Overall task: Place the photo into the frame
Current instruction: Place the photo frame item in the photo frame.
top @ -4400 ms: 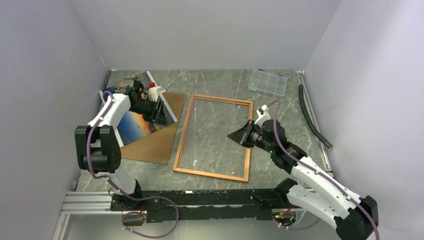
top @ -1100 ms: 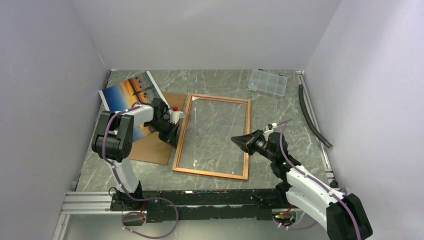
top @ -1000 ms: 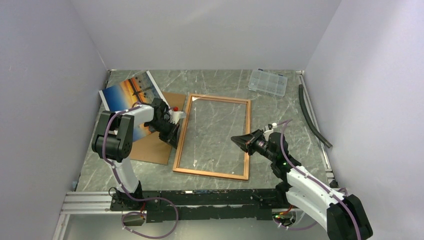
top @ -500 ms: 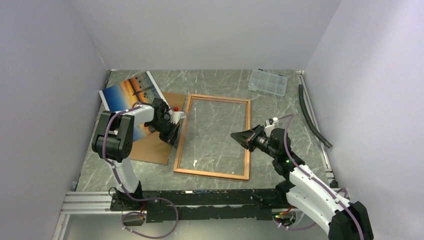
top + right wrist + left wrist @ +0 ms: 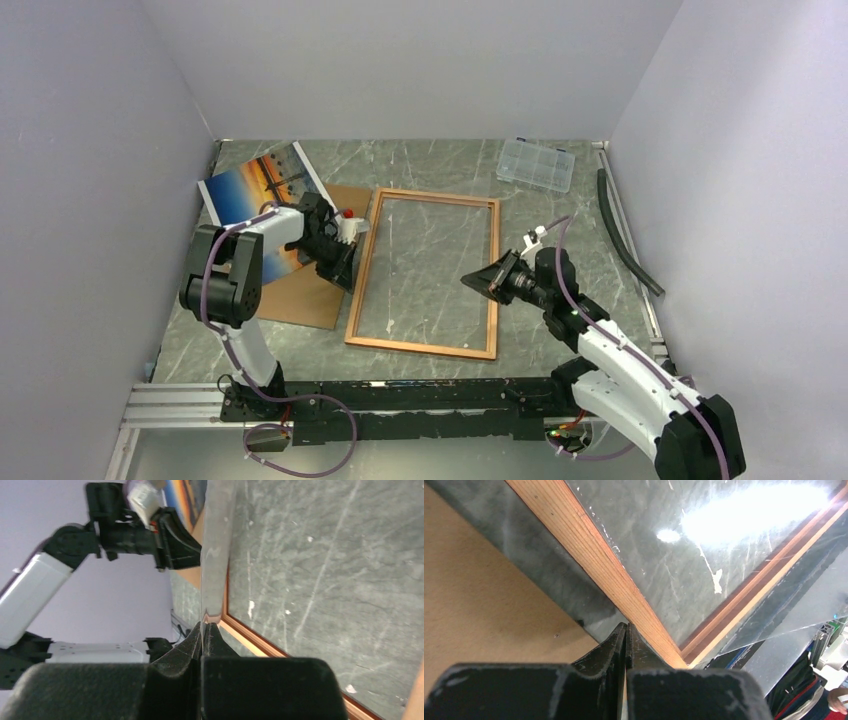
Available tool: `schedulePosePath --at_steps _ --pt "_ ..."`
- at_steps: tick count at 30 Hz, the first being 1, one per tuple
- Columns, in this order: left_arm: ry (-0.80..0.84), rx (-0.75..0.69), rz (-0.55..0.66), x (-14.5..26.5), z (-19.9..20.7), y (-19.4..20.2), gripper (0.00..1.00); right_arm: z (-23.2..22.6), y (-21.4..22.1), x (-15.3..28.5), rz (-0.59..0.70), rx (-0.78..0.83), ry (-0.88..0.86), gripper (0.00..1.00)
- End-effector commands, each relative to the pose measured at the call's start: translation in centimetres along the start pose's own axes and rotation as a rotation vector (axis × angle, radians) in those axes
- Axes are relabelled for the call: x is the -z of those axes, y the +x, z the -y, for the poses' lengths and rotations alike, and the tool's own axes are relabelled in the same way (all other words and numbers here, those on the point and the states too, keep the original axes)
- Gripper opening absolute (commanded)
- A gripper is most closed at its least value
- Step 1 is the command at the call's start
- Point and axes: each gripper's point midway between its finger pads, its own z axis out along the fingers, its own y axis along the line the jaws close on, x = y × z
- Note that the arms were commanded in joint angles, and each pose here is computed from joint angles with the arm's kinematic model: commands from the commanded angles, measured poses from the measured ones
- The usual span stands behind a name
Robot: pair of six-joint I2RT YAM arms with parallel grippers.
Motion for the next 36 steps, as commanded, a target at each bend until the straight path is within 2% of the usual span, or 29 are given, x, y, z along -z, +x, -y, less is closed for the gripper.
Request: schedulePosePath --at_steps 1,7,10,13,16,18,21,29,33,36 --pt "0.008 -0.029 0.086 2.4 1.2 -2.3 0.10 2.1 1.4 -0.2 -0.051 0.035 0.020 0.00" --pt "0.016 -0.036 0.099 3.1 1.7 -2.4 0.22 3.4 1.7 -0.5 -0.070 0.044 0.068 0.00" --pt "0.023 -0.037 0.090 2.9 1.7 -2.1 0.23 4.2 1.9 -0.4 -0.074 0.050 0.096 0.00" --pt "0.016 -0.037 0.084 2.8 1.5 -1.7 0.23 5.1 2.1 -0.2 -0.080 0.063 0.127 0.15" --pt "0.009 -0.041 0.081 2.8 1.4 -1.5 0.23 5.5 2.0 -0.2 -0.083 0.076 0.136 0.46" --pt "0.007 -0.044 0.082 2.9 1.5 -1.5 0.22 5.6 1.7 -0.3 -0.080 0.089 0.142 0.61" --pt "0.002 -0.051 0.085 2.9 1.4 -1.5 0.22 5.8 0.8 -0.5 -0.067 0.115 0.166 0.70" --pt "-0.010 -0.054 0.080 2.8 1.2 -1.2 0.21 6.7 -1.8 -1.7 -0.071 0.170 0.233 0.72" --pt "-0.012 -0.053 0.076 2.8 1.1 -1.2 0.20 7.7 -2.6 -2.1 -0.061 0.168 0.250 0.69" --pt "-0.011 -0.053 0.076 2.8 1.1 -1.2 0.20 8.5 -3.0 -2.5 -0.051 0.155 0.259 0.63"
